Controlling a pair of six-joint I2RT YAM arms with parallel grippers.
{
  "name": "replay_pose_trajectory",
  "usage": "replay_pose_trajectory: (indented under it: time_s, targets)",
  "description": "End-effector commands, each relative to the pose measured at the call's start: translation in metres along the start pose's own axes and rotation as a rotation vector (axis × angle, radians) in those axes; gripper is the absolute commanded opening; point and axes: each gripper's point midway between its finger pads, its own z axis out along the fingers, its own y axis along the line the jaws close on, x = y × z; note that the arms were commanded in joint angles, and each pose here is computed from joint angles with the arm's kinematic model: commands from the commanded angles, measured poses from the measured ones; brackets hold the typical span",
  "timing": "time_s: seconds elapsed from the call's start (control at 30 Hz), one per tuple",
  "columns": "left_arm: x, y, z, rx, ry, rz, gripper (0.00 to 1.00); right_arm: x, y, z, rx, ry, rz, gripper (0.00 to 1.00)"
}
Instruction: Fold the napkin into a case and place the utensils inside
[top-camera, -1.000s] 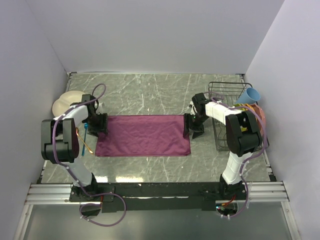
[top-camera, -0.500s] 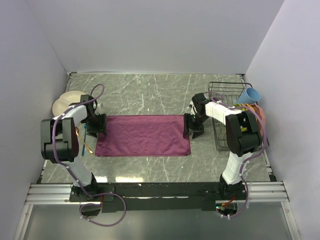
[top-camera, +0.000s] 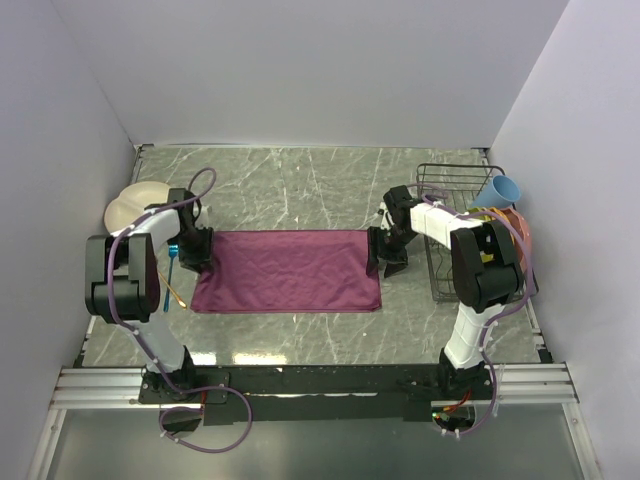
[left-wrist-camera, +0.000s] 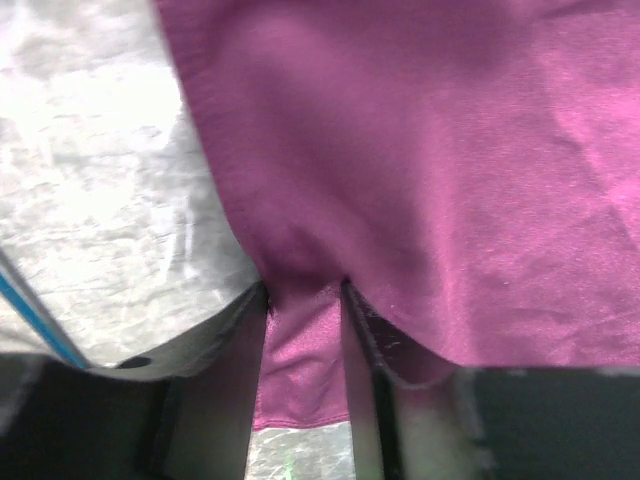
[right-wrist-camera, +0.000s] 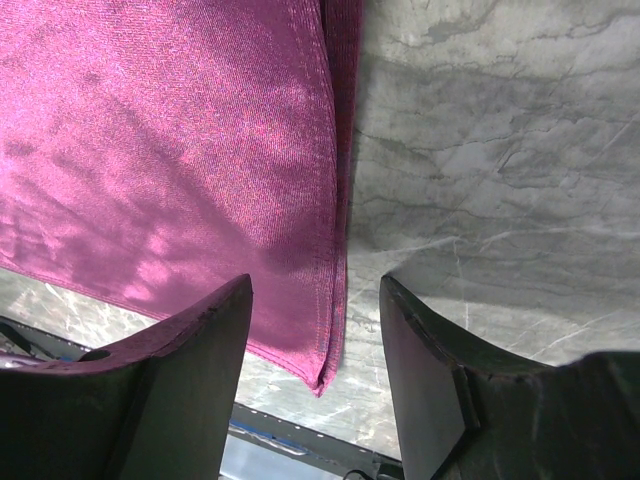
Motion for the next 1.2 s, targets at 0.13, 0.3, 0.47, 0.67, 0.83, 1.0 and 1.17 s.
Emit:
replay_pose_trajectory:
  time_s: [0.13, 0.3, 0.47, 0.67, 0.83, 1.0, 1.17]
  targets:
    - [0.007, -0.019, 0.018, 0.057, 0.040, -0.012, 0.14, -0.005, 0.004, 0.000, 0.001, -0.002, -0.008, 0.61]
    - [-0.001, -0.038, -0.005, 0.148, -0.003, -0.010, 0.01, -0.005, 0.003, -0.001, 0.001, -0.004, -0.015, 0.61]
    - [-0.010, -0.074, -0.038, 0.260, -0.065, 0.046, 0.01, -0.005, 0.005, -0.004, -0.007, -0.010, -0.020, 0.60]
    - [-0.019, -0.133, -0.066, 0.397, -0.099, 0.102, 0.01, -0.011, 0.006, -0.011, -0.006, -0.023, -0.042, 0.60]
    - [-0.018, -0.189, -0.065, 0.527, -0.028, 0.113, 0.01, -0.015, 0.007, -0.024, -0.012, -0.035, -0.052, 0.61]
    - [-0.015, -0.240, -0.048, 0.623, 0.040, 0.105, 0.01, -0.019, 0.013, -0.045, -0.043, -0.059, -0.069, 0.61]
    - [-0.009, -0.306, -0.039, 0.717, 0.066, 0.163, 0.01, -0.014, 0.016, -0.061, -0.062, -0.080, -0.087, 0.60]
